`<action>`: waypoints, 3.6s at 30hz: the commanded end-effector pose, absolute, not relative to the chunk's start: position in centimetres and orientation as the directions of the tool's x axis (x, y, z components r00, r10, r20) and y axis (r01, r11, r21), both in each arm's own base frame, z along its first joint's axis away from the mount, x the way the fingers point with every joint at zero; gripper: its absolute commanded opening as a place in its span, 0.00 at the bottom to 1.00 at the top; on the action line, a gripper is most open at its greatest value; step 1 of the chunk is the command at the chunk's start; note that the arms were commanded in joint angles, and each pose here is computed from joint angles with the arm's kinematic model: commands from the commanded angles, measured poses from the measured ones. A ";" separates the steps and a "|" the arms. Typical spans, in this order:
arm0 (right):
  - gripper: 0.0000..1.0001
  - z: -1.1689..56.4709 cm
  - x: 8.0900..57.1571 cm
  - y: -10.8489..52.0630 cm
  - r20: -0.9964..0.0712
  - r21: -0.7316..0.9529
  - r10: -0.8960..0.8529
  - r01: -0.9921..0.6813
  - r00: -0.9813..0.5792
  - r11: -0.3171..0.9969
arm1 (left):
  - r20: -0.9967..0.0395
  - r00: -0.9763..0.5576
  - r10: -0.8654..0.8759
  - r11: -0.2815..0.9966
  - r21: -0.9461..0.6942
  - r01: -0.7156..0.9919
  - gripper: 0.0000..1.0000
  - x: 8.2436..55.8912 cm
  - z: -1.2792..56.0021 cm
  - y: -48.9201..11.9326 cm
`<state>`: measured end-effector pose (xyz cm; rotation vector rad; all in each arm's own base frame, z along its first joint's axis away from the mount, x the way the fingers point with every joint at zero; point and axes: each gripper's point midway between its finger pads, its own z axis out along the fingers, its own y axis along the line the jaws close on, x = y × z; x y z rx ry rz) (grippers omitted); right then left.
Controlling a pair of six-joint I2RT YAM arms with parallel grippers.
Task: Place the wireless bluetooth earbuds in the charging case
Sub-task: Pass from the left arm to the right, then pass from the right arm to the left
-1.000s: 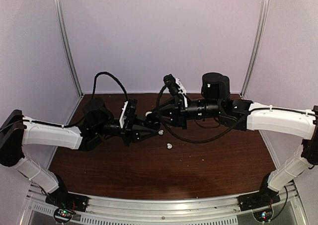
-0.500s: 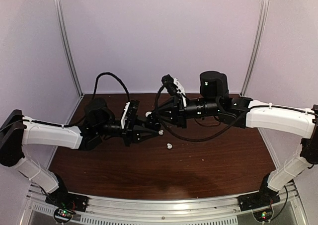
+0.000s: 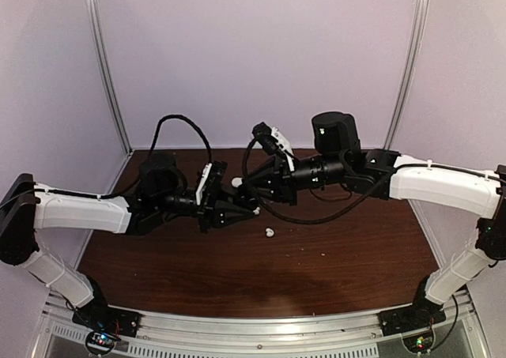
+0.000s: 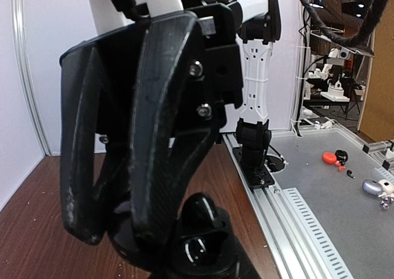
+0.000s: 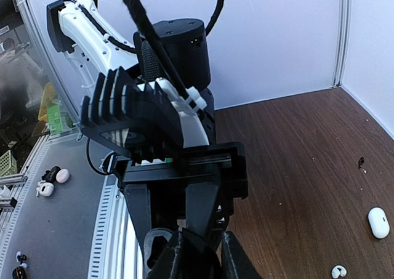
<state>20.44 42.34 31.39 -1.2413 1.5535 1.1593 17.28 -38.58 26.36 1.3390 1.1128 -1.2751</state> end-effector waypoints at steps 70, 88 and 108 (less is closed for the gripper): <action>0.00 28.9 20.4 40.3 -0.917 0.115 -0.364 -0.983 -0.161 0.146 | -0.986 0.167 0.022 -0.138 0.162 0.977 0.31 16.6 28.2 -37.9; 0.06 29.3 20.3 40.4 -0.922 0.097 -0.359 -0.984 -0.145 0.147 | -0.988 0.151 0.022 -0.131 0.147 0.980 0.15 16.8 28.3 -37.7; 1.00 39.3 19.0 33.3 -1.000 -0.021 -0.006 -0.946 0.020 0.324 | -0.988 0.152 -0.018 -0.117 0.153 0.981 0.09 17.1 29.8 -37.6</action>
